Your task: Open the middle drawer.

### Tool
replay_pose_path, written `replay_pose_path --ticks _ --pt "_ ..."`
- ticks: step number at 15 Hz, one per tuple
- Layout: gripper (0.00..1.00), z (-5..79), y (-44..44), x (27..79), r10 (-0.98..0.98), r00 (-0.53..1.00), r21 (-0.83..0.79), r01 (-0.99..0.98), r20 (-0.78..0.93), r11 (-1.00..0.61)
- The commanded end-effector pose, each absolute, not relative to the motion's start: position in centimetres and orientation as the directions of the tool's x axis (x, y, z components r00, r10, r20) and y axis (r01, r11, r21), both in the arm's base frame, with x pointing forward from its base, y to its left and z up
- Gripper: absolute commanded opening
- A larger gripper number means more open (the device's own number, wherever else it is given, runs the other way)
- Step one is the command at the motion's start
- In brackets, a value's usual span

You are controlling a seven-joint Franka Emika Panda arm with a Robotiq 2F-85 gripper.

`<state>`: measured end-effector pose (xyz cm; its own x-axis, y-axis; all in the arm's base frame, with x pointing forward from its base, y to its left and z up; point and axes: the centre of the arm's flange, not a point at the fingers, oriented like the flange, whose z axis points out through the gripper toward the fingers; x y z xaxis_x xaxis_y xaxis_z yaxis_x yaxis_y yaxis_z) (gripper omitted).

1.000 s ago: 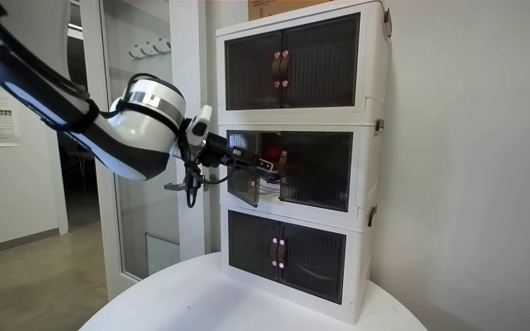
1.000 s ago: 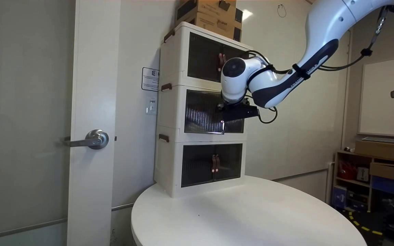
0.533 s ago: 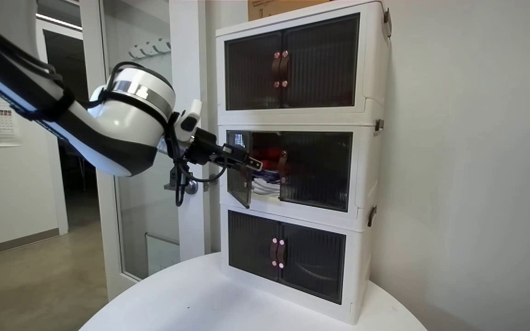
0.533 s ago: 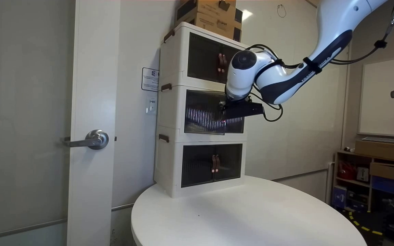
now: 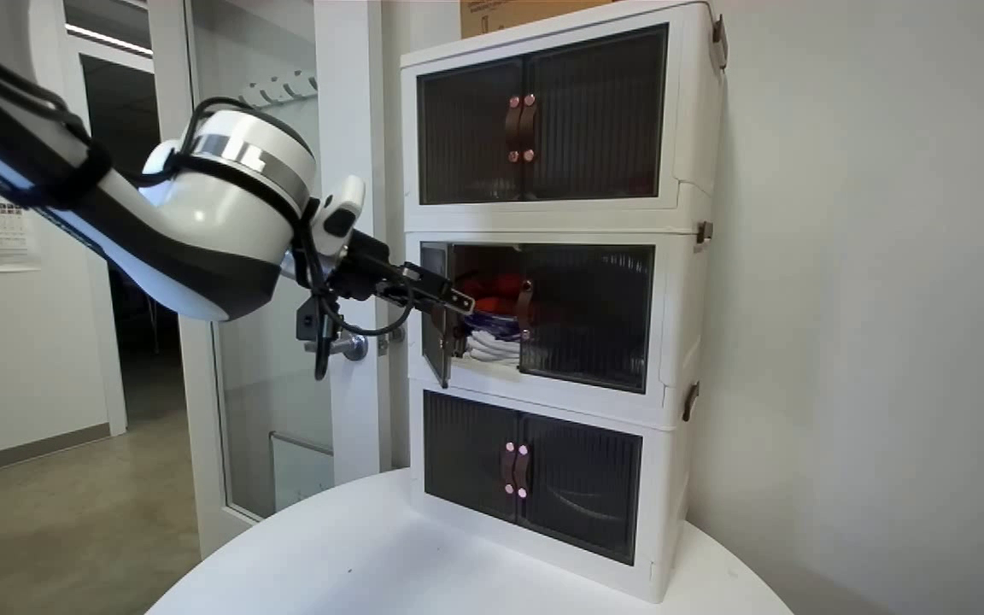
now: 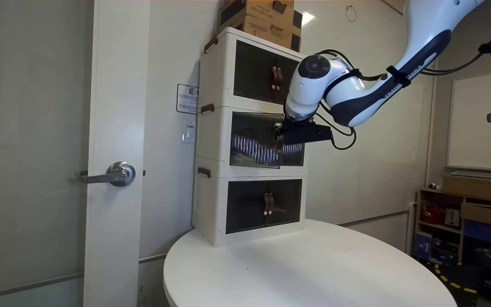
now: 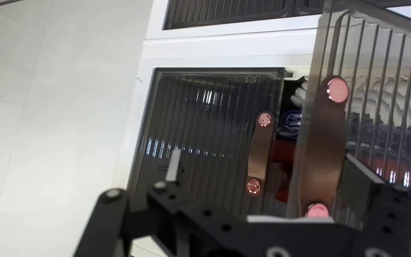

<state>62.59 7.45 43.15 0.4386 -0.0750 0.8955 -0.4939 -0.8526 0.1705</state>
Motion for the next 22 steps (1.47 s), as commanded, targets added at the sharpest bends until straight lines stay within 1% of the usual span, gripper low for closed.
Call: replay_pose_path --ticks 1,5,14,22 --pt "1.00 44.5 6.9 60.6 -0.081 0.425 0.140 -0.465 0.901 -0.874" --pt "1.00 45.3 7.4 60.0 -0.095 0.442 0.118 -0.431 0.892 -0.895" --pt "1.00 48.3 8.9 59.6 -0.132 0.552 0.097 -0.366 0.823 -0.925" --pt "1.00 52.7 9.2 59.8 -0.080 0.567 0.092 -0.269 0.820 -0.959"
